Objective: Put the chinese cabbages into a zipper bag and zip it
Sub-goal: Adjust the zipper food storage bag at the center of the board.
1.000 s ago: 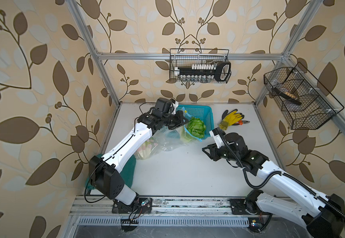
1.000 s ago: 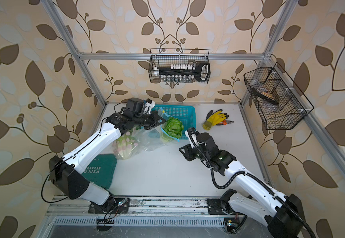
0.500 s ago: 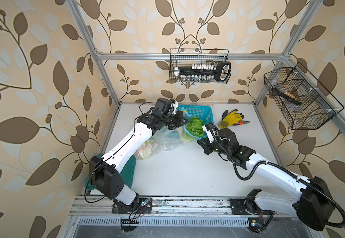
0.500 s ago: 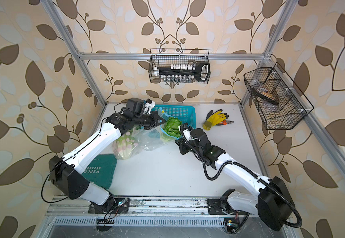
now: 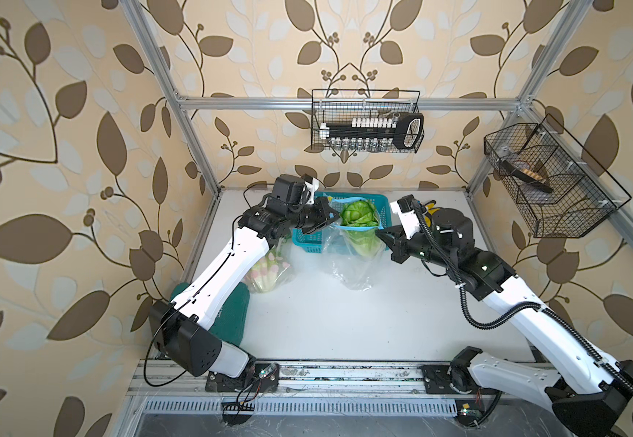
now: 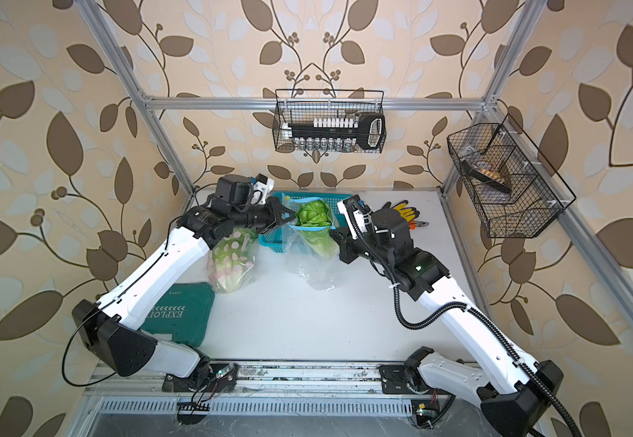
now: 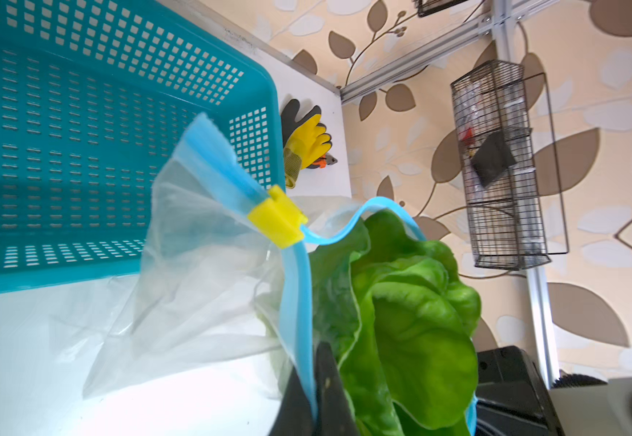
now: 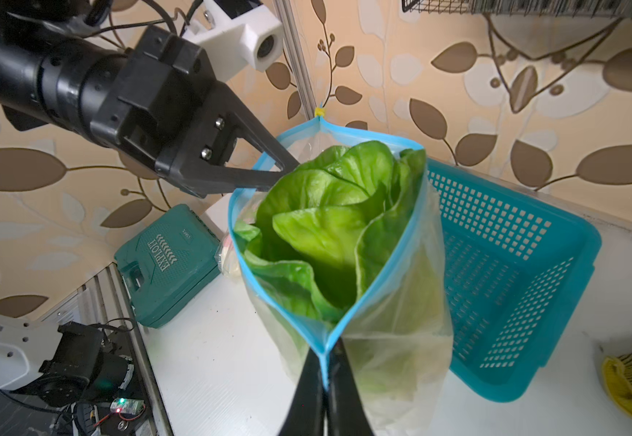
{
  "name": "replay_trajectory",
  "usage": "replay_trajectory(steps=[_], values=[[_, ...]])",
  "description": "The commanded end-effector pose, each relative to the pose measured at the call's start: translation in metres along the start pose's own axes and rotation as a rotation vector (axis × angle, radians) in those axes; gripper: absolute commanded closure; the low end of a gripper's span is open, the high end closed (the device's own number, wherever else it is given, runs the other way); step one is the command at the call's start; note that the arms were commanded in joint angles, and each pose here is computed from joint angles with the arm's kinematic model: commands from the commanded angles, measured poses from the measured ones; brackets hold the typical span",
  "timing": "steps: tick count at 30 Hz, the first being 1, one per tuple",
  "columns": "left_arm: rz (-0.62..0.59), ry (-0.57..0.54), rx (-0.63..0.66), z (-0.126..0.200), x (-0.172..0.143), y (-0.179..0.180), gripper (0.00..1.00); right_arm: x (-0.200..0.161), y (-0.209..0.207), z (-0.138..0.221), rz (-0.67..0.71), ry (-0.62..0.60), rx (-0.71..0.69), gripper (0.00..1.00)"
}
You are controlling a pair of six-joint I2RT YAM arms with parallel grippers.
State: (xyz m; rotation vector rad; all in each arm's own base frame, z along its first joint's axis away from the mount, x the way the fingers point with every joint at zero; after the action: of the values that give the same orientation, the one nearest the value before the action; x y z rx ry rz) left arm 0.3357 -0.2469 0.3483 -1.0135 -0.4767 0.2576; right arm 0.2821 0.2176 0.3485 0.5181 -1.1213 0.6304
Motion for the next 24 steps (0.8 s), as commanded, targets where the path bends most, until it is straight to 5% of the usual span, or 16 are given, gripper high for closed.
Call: replay_trajectory(steps=[1, 4, 10, 12, 20, 24], values=[[-0.001, -0.071, -0.104, 0.026, 0.007, -0.031, 1.00, -0.008, -0.008, 0.002, 0.035, 0.083, -0.026, 1.00], [0.043, -0.064, -0.093, 0.022, 0.006, -0.024, 0.98, -0.006, -0.019, 0.001, -0.034, 0.140, -0.011, 1.00], [0.070, -0.047, -0.033, 0.004, 0.003, 0.001, 0.92, 0.022, 0.005, 0.006, -0.083, 0.017, 0.153, 1.00], [0.077, -0.036, -0.038, 0.000, 0.002, 0.004, 1.00, 0.012, -0.003, 0.001, -0.072, 0.040, 0.111, 1.00], [0.031, -0.069, -0.080, 0.020, -0.006, -0.019, 1.00, 0.008, -0.044, 0.008, -0.099, 0.059, -0.003, 1.00], [0.011, -0.049, -0.093, 0.014, -0.016, -0.005, 0.77, -0.009, -0.065, -0.006, -0.072, 0.073, -0.047, 1.00]])
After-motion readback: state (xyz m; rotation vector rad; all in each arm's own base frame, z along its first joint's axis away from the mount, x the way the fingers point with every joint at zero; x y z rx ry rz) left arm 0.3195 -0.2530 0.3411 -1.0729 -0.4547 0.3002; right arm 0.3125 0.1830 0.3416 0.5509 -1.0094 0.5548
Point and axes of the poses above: each gripper's point midway between its finger pads, its own z axis back along the fingers, its own y axis along the line the jaws close on, x = y × z, the point moved 1 cm from there along z, back along the fingers, and after that the axes turned 9 degrees about z, right-handed, at the moved point
